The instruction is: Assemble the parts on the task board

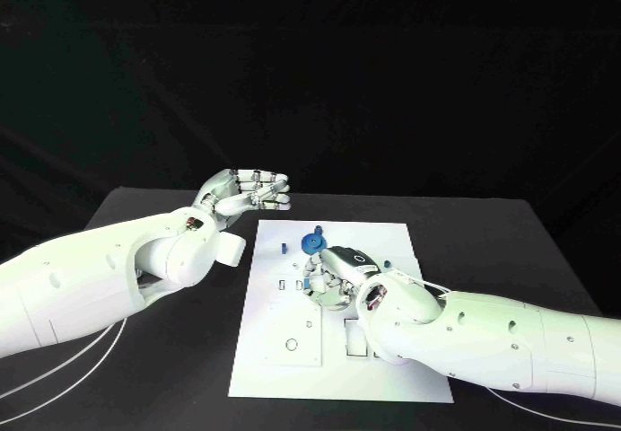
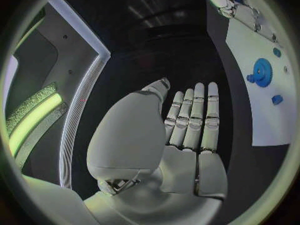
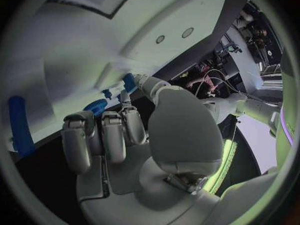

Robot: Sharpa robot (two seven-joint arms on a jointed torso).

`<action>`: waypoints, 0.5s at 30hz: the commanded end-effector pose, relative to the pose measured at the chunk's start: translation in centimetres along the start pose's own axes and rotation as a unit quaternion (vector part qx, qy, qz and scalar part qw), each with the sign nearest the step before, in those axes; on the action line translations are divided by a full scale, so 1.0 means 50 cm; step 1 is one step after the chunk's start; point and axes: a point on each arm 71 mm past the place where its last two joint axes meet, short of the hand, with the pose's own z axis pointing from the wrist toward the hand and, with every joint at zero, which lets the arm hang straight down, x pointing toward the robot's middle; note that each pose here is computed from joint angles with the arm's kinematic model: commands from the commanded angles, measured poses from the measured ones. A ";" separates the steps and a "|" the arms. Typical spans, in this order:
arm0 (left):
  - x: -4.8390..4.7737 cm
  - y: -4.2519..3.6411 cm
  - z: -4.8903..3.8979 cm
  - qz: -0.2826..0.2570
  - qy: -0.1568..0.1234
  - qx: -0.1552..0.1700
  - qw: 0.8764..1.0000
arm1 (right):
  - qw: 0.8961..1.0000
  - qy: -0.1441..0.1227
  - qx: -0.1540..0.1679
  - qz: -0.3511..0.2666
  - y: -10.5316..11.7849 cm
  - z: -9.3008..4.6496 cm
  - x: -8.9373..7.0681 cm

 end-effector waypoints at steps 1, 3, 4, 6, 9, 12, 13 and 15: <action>0.004 -0.002 0.001 -0.003 0.009 0.002 1.000 | 1.000 -0.001 -0.009 -0.005 0.004 -0.001 0.001; 0.004 -0.002 0.000 -0.002 0.009 0.002 1.000 | 1.000 -0.001 -0.010 -0.005 0.004 -0.001 0.001; 0.004 -0.002 0.000 -0.002 0.009 0.002 1.000 | 1.000 -0.001 -0.010 -0.005 0.004 -0.001 0.001; 0.003 -0.001 0.000 -0.002 0.009 0.002 1.000 | 1.000 -0.002 -0.012 -0.004 0.005 -0.002 0.000; 0.003 -0.001 0.000 -0.002 0.009 0.002 1.000 | 1.000 -0.008 -0.016 -0.001 0.006 -0.005 -0.002; 0.003 -0.001 0.001 -0.001 0.009 0.001 1.000 | 0.999 -0.023 -0.022 0.005 0.005 -0.011 -0.009; 0.003 -0.001 0.001 -0.001 0.009 0.001 1.000 | 0.999 -0.027 -0.023 0.007 0.004 -0.014 -0.012; 0.002 0.001 0.001 0.003 0.011 -0.005 1.000 | 0.999 -0.039 -0.034 0.018 0.001 -0.023 -0.022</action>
